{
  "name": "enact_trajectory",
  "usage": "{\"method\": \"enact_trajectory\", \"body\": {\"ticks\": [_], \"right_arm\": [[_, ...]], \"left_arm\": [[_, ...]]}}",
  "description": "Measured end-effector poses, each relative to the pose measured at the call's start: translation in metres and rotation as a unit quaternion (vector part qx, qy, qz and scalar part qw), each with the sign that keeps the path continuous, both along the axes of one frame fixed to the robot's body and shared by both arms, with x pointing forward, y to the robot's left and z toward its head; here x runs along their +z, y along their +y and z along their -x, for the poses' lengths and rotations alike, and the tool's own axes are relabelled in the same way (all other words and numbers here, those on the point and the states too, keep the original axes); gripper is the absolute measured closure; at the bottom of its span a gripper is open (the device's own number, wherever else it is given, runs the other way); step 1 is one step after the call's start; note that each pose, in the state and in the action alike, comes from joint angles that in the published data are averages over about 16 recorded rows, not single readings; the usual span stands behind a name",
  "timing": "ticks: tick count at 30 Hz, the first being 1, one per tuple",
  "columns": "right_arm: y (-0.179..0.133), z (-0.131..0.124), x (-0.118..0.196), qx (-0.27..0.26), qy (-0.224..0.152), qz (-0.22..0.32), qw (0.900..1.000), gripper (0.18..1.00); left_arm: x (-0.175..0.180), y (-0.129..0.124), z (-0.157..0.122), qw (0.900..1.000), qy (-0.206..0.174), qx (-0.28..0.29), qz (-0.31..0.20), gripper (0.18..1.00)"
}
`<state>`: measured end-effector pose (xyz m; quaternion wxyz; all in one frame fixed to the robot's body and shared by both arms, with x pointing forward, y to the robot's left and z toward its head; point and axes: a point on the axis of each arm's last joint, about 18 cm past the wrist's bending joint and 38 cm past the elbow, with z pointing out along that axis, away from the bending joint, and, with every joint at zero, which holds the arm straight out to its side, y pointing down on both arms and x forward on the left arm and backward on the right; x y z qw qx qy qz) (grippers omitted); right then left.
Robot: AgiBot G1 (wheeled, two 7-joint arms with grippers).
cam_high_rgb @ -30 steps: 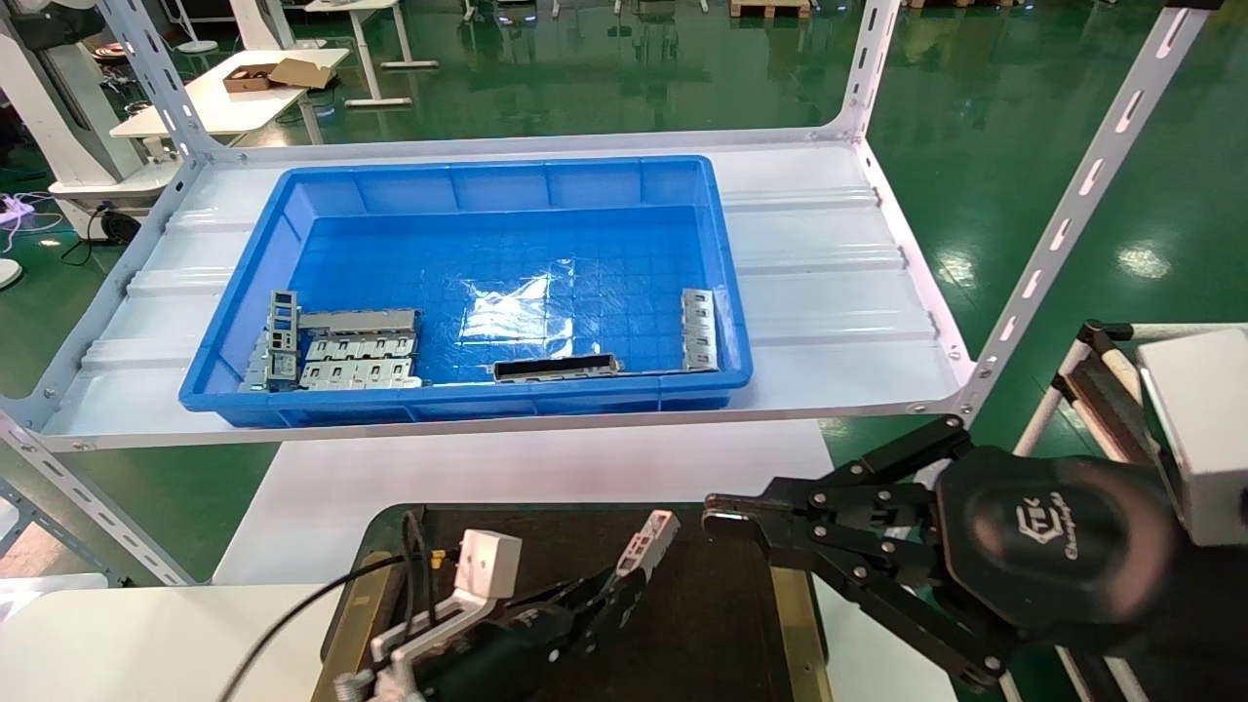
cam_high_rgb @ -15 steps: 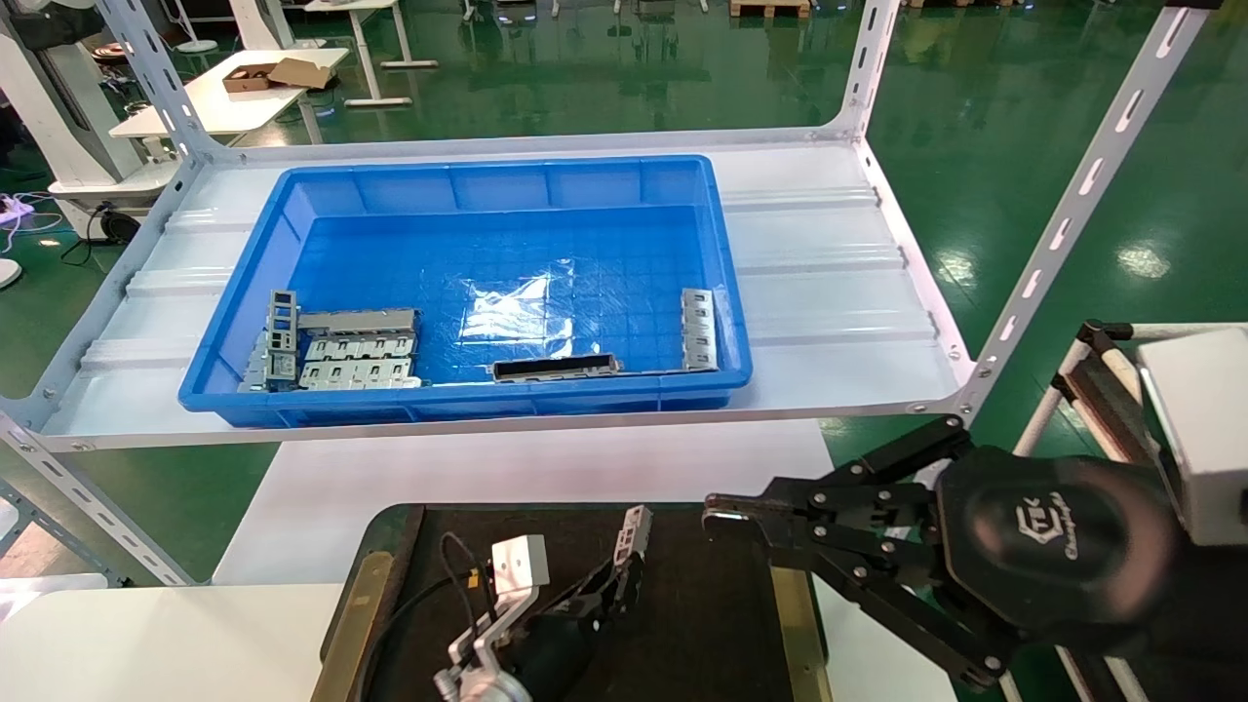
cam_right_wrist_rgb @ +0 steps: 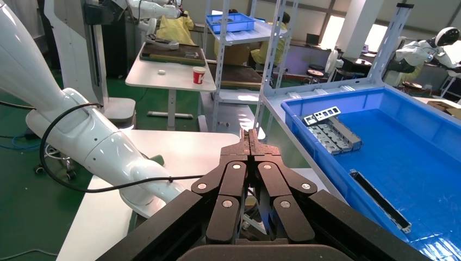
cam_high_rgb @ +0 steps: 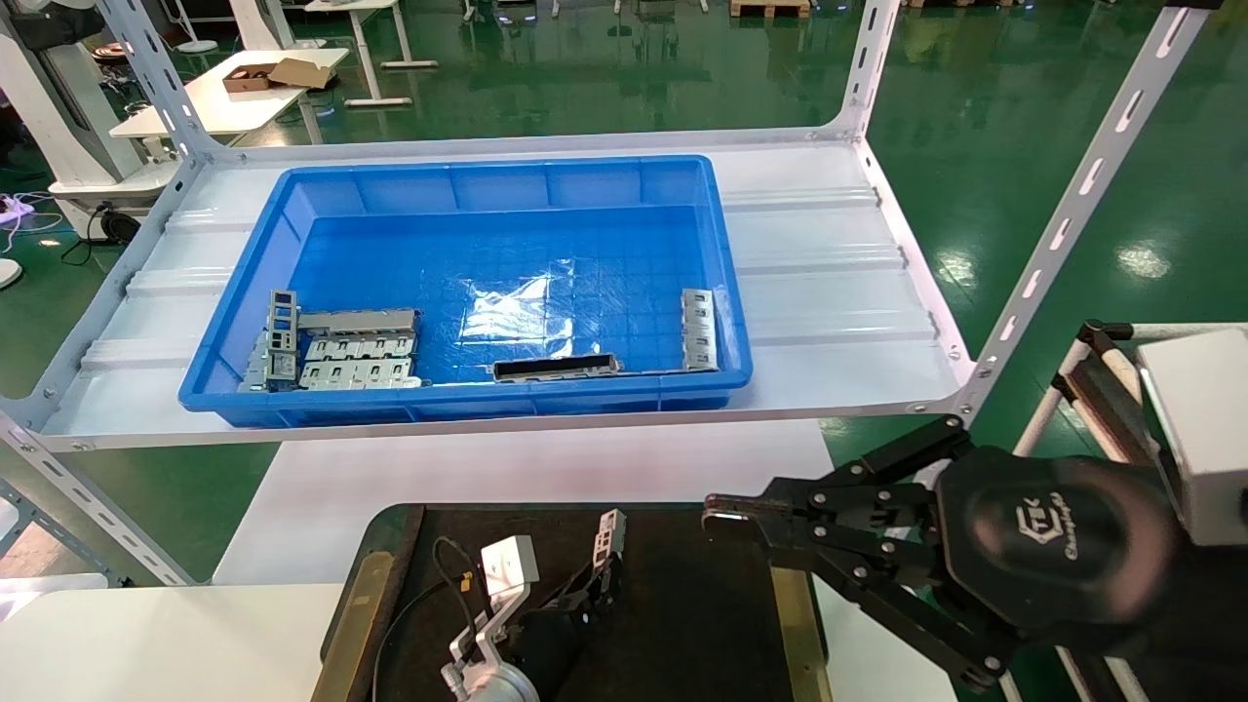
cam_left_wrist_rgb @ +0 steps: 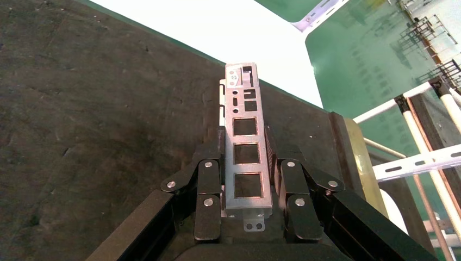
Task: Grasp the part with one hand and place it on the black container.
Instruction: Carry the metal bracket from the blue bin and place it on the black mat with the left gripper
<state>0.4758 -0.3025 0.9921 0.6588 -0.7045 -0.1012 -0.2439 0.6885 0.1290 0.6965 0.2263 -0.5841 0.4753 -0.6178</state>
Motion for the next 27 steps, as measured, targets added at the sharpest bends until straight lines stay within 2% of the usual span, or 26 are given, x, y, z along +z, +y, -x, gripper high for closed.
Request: {"method": "enact_trajectory", "body": {"ticks": [20,27], "right_arm": [[0.000,0.000,0.000,0.000,0.000,0.000,1.000,0.986],[0.000,0.000,0.000,0.000,0.000,0.000,1.000,0.962]], "left_arm": [[-0.016,0.003,0.000,0.9997,0.014,0.016,-0.008,0.859],[-0.015,-0.001,0.001,0.9998,0.012,0.014,-0.008,0.841]]}}
